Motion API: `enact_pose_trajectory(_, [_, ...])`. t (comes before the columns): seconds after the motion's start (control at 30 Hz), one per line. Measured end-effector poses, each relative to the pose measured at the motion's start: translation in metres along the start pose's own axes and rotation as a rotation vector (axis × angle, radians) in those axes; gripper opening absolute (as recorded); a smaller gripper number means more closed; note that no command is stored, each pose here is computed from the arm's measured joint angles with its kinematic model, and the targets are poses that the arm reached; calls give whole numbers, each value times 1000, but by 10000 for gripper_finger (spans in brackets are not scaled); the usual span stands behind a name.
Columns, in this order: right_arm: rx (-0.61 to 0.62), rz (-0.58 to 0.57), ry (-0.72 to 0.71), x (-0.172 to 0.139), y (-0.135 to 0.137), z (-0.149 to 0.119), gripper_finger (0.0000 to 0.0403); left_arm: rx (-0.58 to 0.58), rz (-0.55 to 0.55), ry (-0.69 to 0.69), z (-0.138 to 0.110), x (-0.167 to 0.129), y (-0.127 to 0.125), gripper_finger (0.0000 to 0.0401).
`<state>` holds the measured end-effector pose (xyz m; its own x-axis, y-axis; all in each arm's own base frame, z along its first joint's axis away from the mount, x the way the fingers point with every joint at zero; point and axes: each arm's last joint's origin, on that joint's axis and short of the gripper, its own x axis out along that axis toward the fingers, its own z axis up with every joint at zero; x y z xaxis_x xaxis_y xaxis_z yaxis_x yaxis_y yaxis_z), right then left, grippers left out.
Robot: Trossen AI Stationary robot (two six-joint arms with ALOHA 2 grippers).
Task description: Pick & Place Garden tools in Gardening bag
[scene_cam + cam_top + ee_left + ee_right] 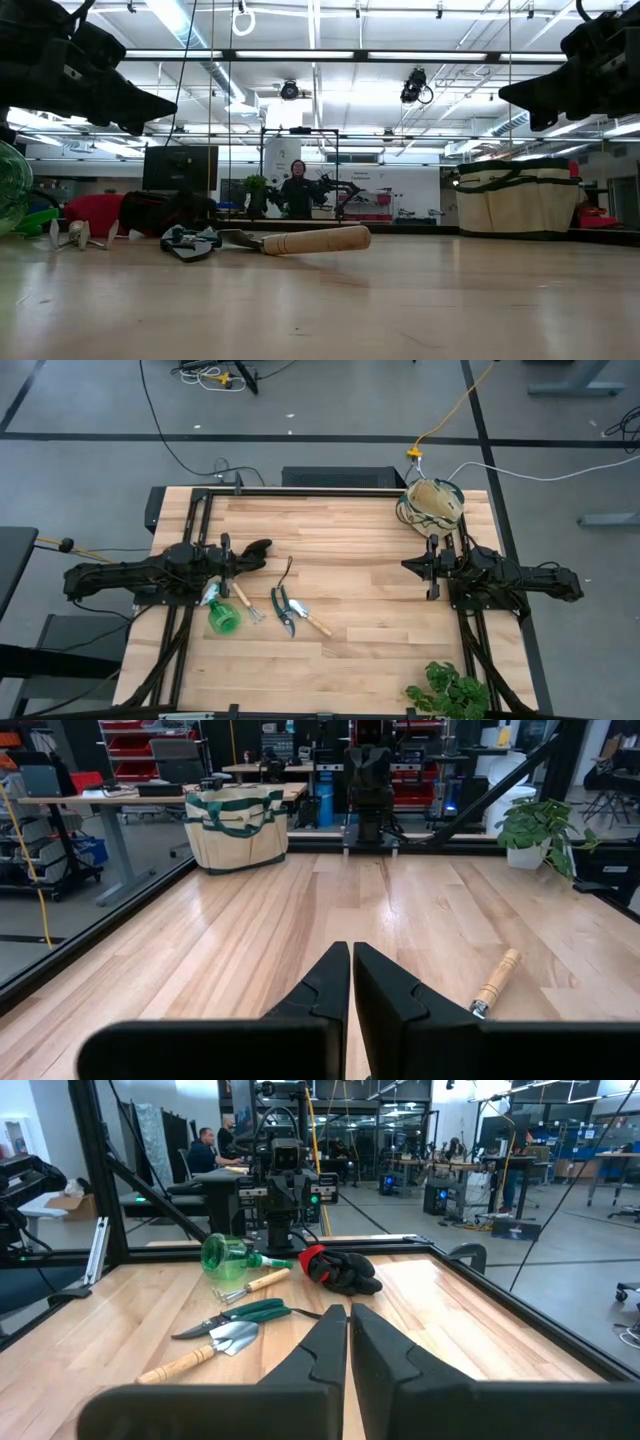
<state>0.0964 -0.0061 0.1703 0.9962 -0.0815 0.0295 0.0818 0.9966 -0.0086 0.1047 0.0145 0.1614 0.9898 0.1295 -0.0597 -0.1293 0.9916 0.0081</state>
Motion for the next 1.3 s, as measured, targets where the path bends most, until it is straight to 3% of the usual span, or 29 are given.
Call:
enact_pose_trajectory(0.33, [0,0,0,0,0,0,21,-30,-3,-53,9,-1,0,25])
enact_pose_trajectory(0.83, [0,0,0,0,0,0,21,-22,-4,-174,58,-11,0,25])
enact_pose_trajectory(1.3, [0,0,0,0,0,0,21,-22,-3,-89,86,2,1,25])
